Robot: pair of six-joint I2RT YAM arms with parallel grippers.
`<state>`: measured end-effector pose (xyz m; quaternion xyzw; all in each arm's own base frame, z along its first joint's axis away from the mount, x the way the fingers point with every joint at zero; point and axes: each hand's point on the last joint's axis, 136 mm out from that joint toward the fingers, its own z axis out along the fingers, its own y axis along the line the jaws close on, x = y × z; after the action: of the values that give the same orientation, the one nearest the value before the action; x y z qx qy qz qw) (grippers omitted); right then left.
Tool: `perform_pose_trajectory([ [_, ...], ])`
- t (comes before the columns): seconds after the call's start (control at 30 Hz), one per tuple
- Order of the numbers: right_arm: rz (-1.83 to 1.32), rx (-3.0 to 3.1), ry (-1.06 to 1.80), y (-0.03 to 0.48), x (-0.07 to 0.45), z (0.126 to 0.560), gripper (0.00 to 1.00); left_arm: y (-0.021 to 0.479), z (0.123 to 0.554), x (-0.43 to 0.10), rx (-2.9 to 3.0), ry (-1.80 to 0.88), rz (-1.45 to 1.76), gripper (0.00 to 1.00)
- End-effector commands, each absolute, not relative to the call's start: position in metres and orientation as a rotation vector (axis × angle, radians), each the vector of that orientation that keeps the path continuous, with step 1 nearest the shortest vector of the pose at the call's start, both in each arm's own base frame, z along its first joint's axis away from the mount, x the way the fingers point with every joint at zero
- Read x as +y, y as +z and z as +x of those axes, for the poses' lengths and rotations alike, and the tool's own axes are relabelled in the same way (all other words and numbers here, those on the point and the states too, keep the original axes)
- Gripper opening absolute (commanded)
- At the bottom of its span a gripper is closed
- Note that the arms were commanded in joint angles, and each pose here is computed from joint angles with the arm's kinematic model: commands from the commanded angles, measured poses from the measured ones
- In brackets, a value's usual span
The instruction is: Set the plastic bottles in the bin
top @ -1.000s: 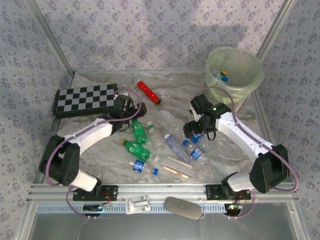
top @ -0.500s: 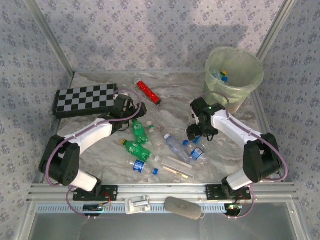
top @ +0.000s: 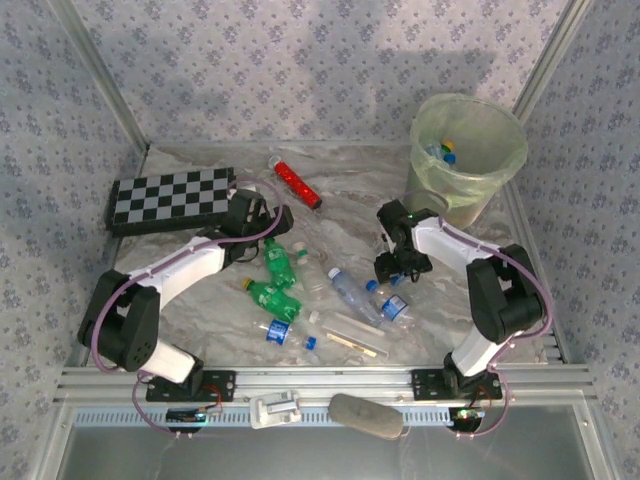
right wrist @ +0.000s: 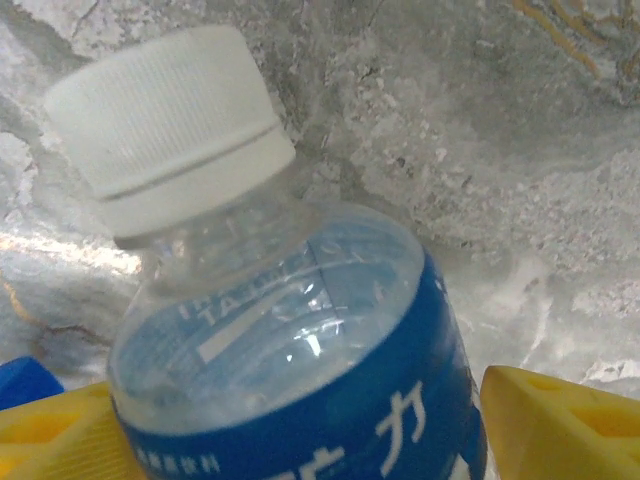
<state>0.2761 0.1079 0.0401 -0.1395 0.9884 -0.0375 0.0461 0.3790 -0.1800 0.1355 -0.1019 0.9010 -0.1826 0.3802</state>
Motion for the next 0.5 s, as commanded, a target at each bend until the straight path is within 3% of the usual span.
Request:
perform_pose_trajectory([
  [0.0, -0.464, 3.0, -0.182, 0.035, 0.101, 0.284, 0.82, 0.148, 0.386, -0.179, 2.27, -0.459, -0.263, 1.0],
  [0.27, -0.498, 2.957, -0.225, 0.037, 0.099, 0.294, 0.71, 0.148, 0.385, -0.176, 2.267, -0.447, -0.273, 1.0],
  [0.47, -0.482, 2.828, -0.167, 0.069, 0.107, 0.311, 0.61, 0.148, 0.387, -0.171, 2.256, -0.459, -0.31, 1.0],
])
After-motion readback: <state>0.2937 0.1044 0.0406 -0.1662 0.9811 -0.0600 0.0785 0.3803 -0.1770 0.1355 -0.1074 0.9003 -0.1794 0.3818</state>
